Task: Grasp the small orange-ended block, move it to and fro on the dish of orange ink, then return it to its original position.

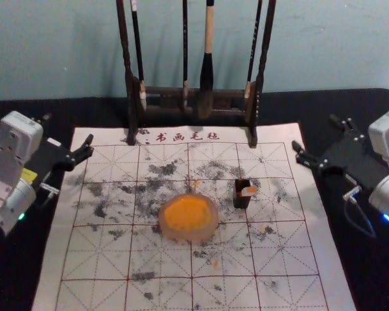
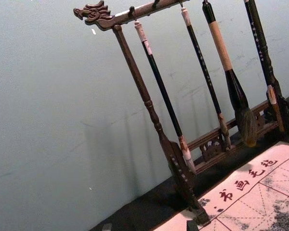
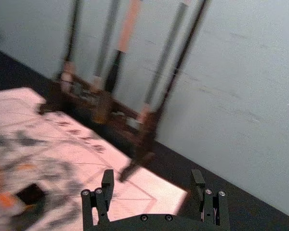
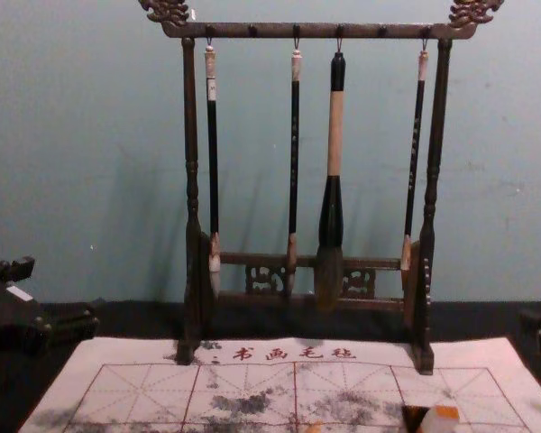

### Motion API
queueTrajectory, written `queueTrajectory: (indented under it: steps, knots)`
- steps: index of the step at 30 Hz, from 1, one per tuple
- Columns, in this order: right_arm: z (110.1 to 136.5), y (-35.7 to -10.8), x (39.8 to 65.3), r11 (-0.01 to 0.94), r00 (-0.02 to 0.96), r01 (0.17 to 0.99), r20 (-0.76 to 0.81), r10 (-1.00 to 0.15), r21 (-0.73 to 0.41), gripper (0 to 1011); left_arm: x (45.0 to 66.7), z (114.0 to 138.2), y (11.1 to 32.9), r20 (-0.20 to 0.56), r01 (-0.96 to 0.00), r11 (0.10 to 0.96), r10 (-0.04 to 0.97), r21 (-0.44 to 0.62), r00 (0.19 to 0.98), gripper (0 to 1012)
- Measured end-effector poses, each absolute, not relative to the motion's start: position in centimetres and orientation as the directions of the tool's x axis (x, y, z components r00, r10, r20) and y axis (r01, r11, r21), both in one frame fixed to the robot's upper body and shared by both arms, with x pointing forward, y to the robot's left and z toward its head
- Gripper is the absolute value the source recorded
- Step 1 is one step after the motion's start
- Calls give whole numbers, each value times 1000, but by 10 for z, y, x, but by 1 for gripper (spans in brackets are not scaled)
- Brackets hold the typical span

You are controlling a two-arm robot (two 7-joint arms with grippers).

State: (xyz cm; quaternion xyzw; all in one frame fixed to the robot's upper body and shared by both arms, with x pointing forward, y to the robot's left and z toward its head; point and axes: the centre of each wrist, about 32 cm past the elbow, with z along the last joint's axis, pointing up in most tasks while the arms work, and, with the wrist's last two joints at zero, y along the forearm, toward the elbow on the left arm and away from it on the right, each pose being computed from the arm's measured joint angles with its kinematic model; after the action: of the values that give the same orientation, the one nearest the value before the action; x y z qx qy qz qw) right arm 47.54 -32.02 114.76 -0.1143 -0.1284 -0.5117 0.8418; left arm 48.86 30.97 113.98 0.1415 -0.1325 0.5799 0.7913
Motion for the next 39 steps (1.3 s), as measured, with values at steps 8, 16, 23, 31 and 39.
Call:
queueTrajectory:
  steps: [8,16,23,31,39]
  knots:
    - [1153,-342,465,696,678,715,317,-664,-71,1000,489,1140,310,374,-955,287,880,70,292,1001]
    - [1147,-356,471,822,809,555,313,-497,-129,1000,489,1140,310,374,-955,287,880,70,292,1001]
    - [1140,-355,486,856,850,485,326,-414,-179,1000,489,1140,310,374,-955,287,880,70,292,1001]
    - [1135,-340,501,859,858,472,327,-396,-198,1000,489,1140,310,374,-955,287,880,70,292,1001]
    - [1131,-327,512,854,862,473,319,-395,-219,1000,489,1140,310,374,-955,287,880,70,292,1001]
